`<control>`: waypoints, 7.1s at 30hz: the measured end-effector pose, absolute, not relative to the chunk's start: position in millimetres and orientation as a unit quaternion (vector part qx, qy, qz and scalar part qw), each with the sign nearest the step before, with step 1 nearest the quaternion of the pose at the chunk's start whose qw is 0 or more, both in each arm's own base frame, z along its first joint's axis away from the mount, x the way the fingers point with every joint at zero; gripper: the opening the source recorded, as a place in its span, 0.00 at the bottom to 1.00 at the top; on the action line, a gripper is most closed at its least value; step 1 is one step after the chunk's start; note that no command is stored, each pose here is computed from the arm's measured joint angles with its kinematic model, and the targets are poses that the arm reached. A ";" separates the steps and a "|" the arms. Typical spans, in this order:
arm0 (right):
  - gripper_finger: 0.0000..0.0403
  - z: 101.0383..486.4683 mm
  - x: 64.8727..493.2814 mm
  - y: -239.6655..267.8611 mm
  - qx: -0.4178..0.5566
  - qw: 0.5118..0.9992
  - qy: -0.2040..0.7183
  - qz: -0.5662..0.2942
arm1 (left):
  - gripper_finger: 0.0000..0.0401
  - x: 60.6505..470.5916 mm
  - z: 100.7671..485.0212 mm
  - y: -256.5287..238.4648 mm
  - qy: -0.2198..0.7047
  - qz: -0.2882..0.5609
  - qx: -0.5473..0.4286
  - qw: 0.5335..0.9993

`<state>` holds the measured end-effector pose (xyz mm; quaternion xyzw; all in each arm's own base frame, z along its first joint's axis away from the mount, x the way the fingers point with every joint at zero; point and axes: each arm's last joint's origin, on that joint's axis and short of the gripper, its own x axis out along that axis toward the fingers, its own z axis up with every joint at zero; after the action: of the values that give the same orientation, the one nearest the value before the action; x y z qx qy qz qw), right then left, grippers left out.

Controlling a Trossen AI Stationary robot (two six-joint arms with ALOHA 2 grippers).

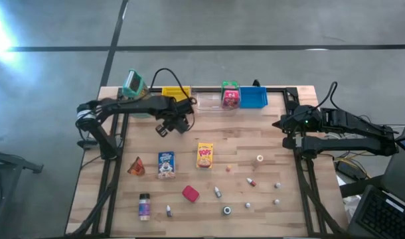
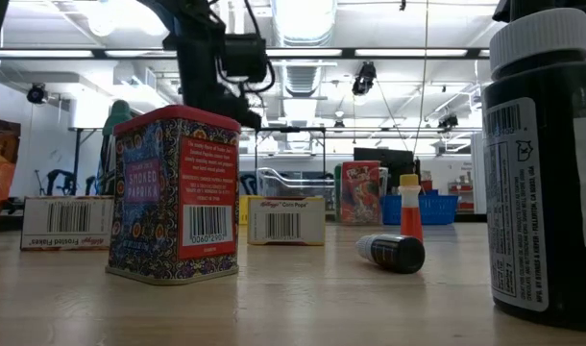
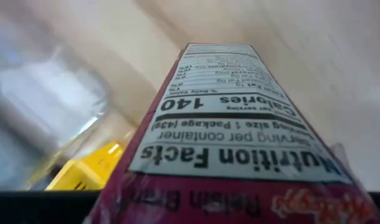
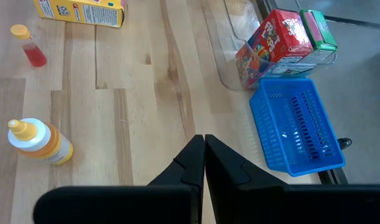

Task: Pick & Place Kitchen Items
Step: Put the purple cereal box into the transparent bin, then put the blue cereal box into the transparent bin

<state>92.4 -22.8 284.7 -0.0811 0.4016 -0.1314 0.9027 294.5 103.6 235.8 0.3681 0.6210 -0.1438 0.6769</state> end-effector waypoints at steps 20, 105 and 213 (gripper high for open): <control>0.02 284.7 92.4 -22.8 -0.081 0.903 0.401 -0.131 | 0.41 335.2 318.0 122.6 0.534 0.033 0.292 0.793; 0.02 284.7 92.4 -22.8 -0.081 0.903 0.402 -0.131 | 0.61 389.8 266.4 272.6 0.644 0.126 0.183 0.732; 0.02 284.7 92.5 -22.8 -0.081 0.903 0.402 -0.131 | 0.88 221.6 256.6 3.4 0.532 0.357 -0.341 0.688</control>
<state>92.5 -22.8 284.7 -0.0811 0.4016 -0.1314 0.9027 221.6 3.4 256.6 -0.3411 0.5318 0.3568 0.6881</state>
